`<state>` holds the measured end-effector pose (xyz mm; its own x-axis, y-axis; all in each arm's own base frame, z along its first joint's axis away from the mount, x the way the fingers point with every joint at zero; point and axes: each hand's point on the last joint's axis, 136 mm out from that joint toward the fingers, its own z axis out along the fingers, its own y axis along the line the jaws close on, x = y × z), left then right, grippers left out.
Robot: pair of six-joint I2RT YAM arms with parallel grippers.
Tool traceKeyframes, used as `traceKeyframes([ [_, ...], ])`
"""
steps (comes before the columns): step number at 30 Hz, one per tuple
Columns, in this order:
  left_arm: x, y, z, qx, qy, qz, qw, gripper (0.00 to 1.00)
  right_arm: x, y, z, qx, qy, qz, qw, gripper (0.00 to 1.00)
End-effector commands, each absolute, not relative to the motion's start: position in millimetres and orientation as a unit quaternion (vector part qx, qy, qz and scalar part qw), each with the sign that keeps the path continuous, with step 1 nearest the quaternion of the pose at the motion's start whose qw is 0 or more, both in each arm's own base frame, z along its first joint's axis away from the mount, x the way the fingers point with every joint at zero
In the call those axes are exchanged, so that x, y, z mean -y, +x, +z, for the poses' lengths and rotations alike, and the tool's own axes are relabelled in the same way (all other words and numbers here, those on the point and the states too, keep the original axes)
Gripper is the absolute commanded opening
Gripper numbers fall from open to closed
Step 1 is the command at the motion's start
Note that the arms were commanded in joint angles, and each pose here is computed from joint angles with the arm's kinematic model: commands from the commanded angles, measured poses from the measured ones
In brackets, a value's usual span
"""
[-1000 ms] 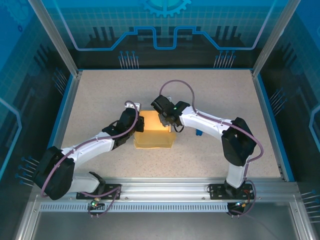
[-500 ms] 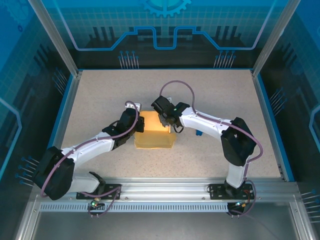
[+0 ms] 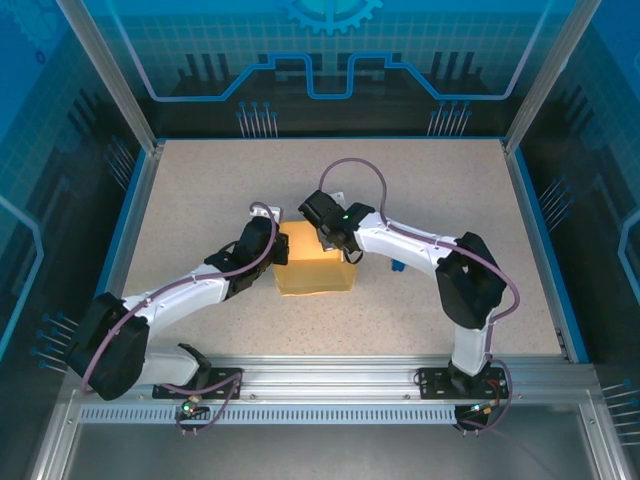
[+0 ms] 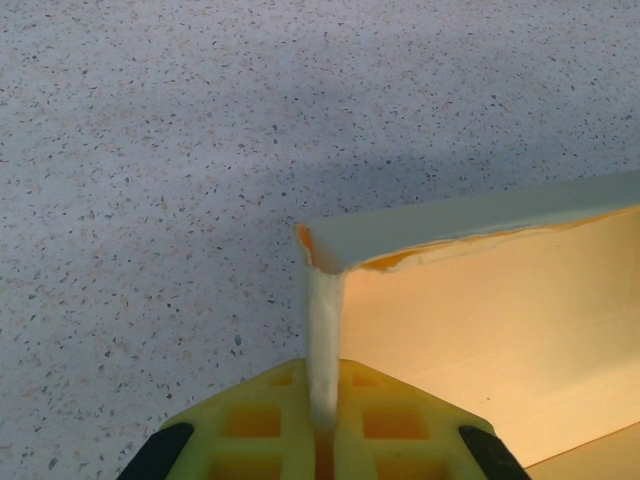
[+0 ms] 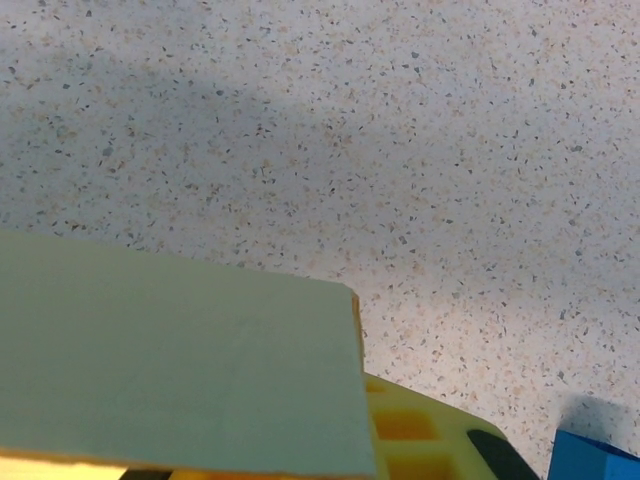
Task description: Fold the paper box
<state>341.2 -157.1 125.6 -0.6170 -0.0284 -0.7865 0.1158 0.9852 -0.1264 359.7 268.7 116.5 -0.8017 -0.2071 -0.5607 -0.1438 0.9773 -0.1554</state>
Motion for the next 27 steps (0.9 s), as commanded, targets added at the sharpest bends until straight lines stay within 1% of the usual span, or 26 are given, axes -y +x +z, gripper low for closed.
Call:
traceKeyframes([
  [1,166.7,345.5,148.4,-0.881,0.034,-0.099,0.461,0.02,-246.8,353.3,99.1,-0.944,-0.123,-0.140,0.273,0.10],
  [4,167.1,345.1,147.8,-0.882,0.034,-0.099,0.460,0.02,-242.7,353.6,95.9,-0.940,-0.131,-0.165,0.267,0.10],
  [7,167.0,344.7,146.7,-0.882,0.035,-0.098,0.460,0.02,-242.3,353.9,95.3,-0.940,-0.134,-0.168,0.266,0.11],
  [13,167.5,344.6,145.4,-0.882,0.037,-0.095,0.459,0.02,-263.2,355.2,111.1,-0.945,-0.136,-0.099,0.282,0.15],
  [21,165.3,344.4,142.2,-0.884,0.039,-0.086,0.458,0.02,-284.0,354.6,142.1,-0.943,-0.135,-0.023,0.303,0.30],
  [27,165.6,345.0,137.9,-0.886,0.040,-0.084,0.454,0.02,-293.1,350.2,165.2,-0.939,-0.135,0.024,0.316,0.45],
])
